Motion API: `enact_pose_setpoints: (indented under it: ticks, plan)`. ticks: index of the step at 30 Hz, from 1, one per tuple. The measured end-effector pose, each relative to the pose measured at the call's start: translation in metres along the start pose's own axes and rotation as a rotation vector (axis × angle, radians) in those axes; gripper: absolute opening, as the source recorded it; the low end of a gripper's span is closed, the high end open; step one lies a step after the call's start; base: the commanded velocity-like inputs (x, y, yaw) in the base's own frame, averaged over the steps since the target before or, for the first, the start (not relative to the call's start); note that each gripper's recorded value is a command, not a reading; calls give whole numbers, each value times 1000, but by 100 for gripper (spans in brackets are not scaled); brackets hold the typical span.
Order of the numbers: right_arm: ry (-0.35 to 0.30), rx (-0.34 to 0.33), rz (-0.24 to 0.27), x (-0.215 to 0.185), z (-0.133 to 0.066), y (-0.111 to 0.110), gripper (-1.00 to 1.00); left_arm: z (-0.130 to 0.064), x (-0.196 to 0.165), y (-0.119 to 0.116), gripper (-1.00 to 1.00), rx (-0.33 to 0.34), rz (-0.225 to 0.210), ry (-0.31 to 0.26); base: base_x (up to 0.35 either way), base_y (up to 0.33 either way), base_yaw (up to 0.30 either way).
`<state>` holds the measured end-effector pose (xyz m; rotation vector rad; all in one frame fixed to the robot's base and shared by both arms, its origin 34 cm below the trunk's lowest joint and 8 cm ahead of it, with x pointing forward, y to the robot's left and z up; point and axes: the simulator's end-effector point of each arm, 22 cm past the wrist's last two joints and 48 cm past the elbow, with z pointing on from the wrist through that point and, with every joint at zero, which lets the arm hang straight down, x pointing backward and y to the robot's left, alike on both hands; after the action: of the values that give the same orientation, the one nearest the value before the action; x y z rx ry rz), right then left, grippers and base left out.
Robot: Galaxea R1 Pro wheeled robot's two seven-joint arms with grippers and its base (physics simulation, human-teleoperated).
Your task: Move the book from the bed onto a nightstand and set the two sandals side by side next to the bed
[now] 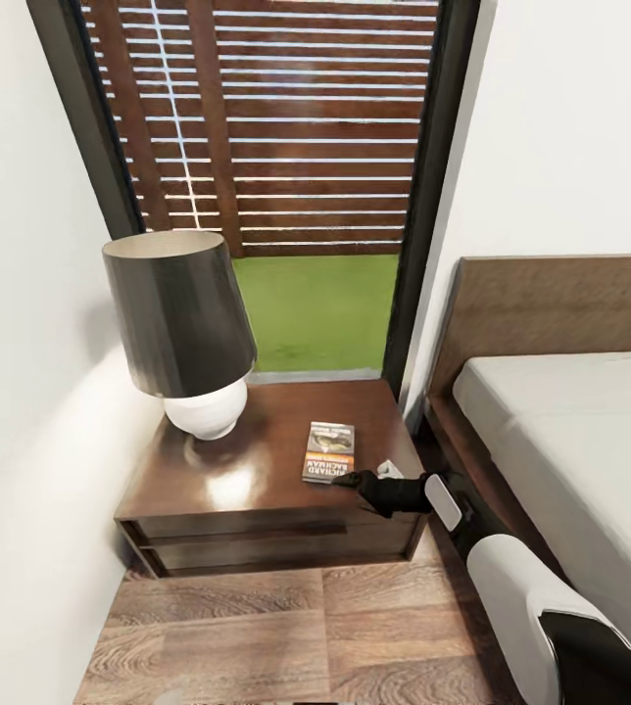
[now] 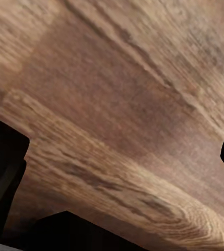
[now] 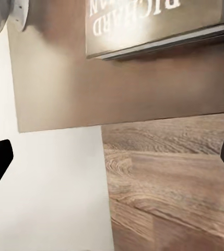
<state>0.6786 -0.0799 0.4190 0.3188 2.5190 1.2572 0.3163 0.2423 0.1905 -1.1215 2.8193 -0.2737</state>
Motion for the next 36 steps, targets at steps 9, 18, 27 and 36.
enact_pose_setpoints:
  ticks: [9, 18, 27, 36]
  plan:
    - [-197, -53, -198, -57, -52, 64, 100, -10, -12, -14, 100, 33, 4, -37, -14, 0, 0]
    - [-443, -11, -484, -63, -144, 118, 100, -28, -29, -39, 100, 94, 16, -96, -1, 0, -11]
    - [-444, 98, -574, -46, -187, 137, 100, -56, -40, -41, 100, 89, 1, -191, 0, 0, -96]
    - [-422, 97, -633, -42, -190, 171, 100, -76, -46, -38, 100, 57, -17, -210, 0, 0, -93]
